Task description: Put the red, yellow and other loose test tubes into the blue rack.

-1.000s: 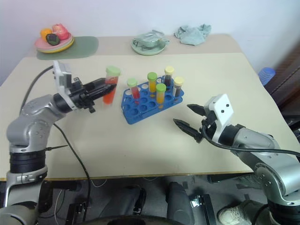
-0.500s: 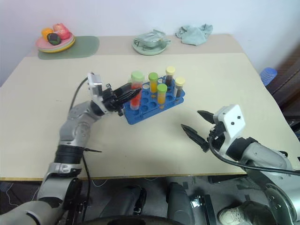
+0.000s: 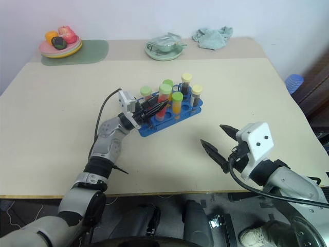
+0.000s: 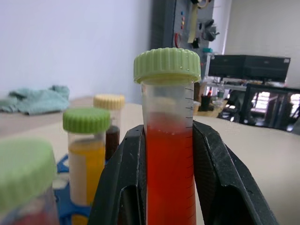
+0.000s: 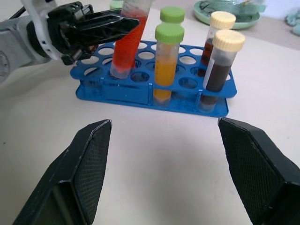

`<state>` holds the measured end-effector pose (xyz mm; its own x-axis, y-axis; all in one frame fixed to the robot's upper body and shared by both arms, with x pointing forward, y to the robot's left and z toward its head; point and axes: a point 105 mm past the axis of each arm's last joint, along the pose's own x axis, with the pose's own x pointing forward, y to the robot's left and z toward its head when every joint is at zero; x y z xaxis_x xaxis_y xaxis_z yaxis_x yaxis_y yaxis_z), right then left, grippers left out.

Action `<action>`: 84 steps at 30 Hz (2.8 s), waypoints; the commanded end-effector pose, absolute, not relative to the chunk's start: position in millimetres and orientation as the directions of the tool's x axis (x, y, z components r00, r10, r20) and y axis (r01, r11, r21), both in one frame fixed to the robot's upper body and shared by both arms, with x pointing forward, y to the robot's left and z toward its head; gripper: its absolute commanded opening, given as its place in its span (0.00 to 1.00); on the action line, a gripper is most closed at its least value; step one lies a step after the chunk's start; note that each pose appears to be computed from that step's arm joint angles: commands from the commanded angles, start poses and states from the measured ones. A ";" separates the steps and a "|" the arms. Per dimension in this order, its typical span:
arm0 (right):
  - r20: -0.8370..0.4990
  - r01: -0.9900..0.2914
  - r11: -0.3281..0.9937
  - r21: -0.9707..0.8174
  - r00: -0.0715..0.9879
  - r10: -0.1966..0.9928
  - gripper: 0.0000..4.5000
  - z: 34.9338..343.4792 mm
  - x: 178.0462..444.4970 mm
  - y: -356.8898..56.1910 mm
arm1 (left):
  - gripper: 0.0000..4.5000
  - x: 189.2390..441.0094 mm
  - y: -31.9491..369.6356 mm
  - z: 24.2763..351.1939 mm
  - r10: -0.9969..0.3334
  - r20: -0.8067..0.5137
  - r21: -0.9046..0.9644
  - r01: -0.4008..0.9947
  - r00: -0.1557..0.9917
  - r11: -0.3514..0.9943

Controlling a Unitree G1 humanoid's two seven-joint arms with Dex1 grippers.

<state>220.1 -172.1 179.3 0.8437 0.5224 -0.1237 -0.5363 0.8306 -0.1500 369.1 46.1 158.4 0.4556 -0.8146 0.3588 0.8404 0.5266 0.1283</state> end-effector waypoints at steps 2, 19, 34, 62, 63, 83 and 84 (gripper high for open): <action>-0.081 -0.533 0.826 -0.186 0.846 0.527 0.83 192.6 216.1 -169.2 | 0.17 373.4 46.9 159.3 -0.802 0.363 0.160 0.816 0.475 0.556; -0.130 -0.547 0.825 -0.143 0.837 0.532 0.83 186.1 204.7 -180.4 | 0.17 358.9 57.9 146.8 -0.820 0.349 0.154 0.835 0.454 0.528; -0.130 -0.555 0.819 -0.144 0.831 0.540 0.83 188.4 203.5 -179.0 | 0.17 370.4 45.0 144.1 -0.825 0.321 0.168 0.829 0.465 0.533; -0.128 -0.573 0.806 -0.149 0.819 0.559 0.83 188.1 210.6 -177.8 | 0.99 340.4 66.7 164.6 -0.822 0.378 0.222 0.820 0.426 0.527; -0.130 -0.576 0.804 -0.147 0.817 0.562 0.83 187.6 211.1 -177.8 | 0.99 337.4 69.0 164.1 -0.828 0.366 0.226 0.823 0.424 0.521; -0.121 -0.444 0.875 -0.194 0.896 0.428 0.83 163.2 240.2 -232.9 | 0.99 281.9 197.1 150.0 -0.803 -0.070 0.136 0.803 0.592 0.580; -0.117 -0.437 0.878 -0.194 0.899 0.421 0.83 161.0 241.1 -237.4 | 0.99 277.7 199.7 149.4 -0.800 -0.077 0.147 0.800 0.596 0.582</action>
<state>240.7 -231.3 153.3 0.8884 0.4295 -0.1619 -0.4529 0.8778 -0.1564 284.8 203.7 138.7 0.6161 -0.7808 -0.1039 0.7872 0.6060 0.1142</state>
